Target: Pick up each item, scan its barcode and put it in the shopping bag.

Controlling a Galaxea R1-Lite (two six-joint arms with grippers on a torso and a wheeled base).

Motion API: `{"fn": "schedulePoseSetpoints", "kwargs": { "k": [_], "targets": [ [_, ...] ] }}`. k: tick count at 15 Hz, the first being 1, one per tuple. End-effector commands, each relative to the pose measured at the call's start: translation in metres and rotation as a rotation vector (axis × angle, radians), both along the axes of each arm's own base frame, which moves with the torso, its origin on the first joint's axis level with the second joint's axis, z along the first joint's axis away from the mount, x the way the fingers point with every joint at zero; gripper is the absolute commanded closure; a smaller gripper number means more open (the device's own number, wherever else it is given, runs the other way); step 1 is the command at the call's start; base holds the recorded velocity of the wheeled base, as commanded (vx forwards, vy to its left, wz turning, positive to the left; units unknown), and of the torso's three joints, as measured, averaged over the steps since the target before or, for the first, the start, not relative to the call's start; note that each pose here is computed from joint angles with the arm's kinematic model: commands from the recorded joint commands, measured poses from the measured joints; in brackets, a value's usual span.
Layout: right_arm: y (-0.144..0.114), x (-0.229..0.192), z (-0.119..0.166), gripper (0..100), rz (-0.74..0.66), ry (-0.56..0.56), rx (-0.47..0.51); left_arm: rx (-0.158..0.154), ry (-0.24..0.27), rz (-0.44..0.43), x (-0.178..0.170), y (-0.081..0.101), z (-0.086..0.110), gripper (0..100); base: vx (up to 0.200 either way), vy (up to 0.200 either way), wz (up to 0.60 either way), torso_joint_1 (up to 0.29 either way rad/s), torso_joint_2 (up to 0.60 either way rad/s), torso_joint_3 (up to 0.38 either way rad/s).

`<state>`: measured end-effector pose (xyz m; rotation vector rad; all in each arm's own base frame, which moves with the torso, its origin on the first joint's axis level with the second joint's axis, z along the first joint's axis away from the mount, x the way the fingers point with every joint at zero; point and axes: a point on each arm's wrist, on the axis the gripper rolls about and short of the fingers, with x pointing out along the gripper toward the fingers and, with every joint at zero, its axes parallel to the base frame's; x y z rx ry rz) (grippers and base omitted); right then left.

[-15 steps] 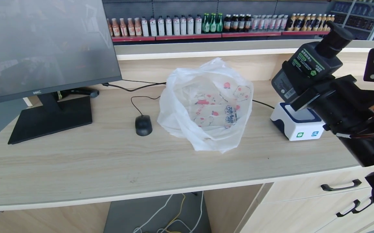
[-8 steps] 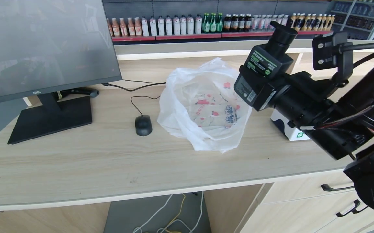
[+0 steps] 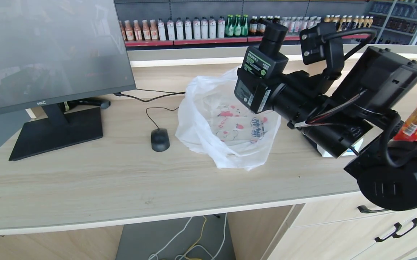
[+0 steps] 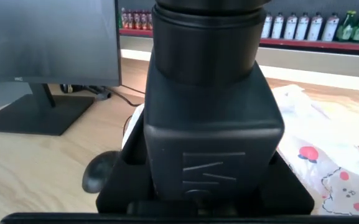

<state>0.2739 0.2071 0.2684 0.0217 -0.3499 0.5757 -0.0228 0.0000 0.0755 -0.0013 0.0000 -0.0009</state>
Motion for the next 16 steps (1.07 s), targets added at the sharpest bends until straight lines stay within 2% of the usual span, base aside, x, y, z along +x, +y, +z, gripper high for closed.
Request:
{"fn": "schedulePoseSetpoints", "kwargs": {
  "k": [1,4,7,12,16],
  "targets": [
    [0.022,0.021,-0.017,100,0.013,0.023,-0.019,0.0,0.0,-0.001,0.0,0.0,0.0,0,0.0,0.0,0.0,0.0,0.0,0.0],
    [0.037,0.043,-0.016,100,0.035,0.039,0.036,0.0,0.0,-0.001,0.0,0.0,0.0,0,0.0,0.0,0.0,0.0,0.0,0.0],
    [0.044,0.055,-0.015,100,0.036,0.068,0.038,0.0,0.0,-0.001,0.0,0.0,0.0,0,0.0,0.0,0.0,0.0,0.0,0.0],
    [0.032,0.091,-0.034,100,-0.042,0.103,0.016,0.0,0.0,-0.001,0.0,0.0,0.0,0,0.0,0.0,0.0,0.0,0.0,0.0],
    [0.037,0.112,-0.037,100,-0.055,0.111,0.012,0.0,0.0,0.001,0.0,0.0,0.0,0,0.0,0.0,0.0,0.0,0.0,0.0]
  ]
}}
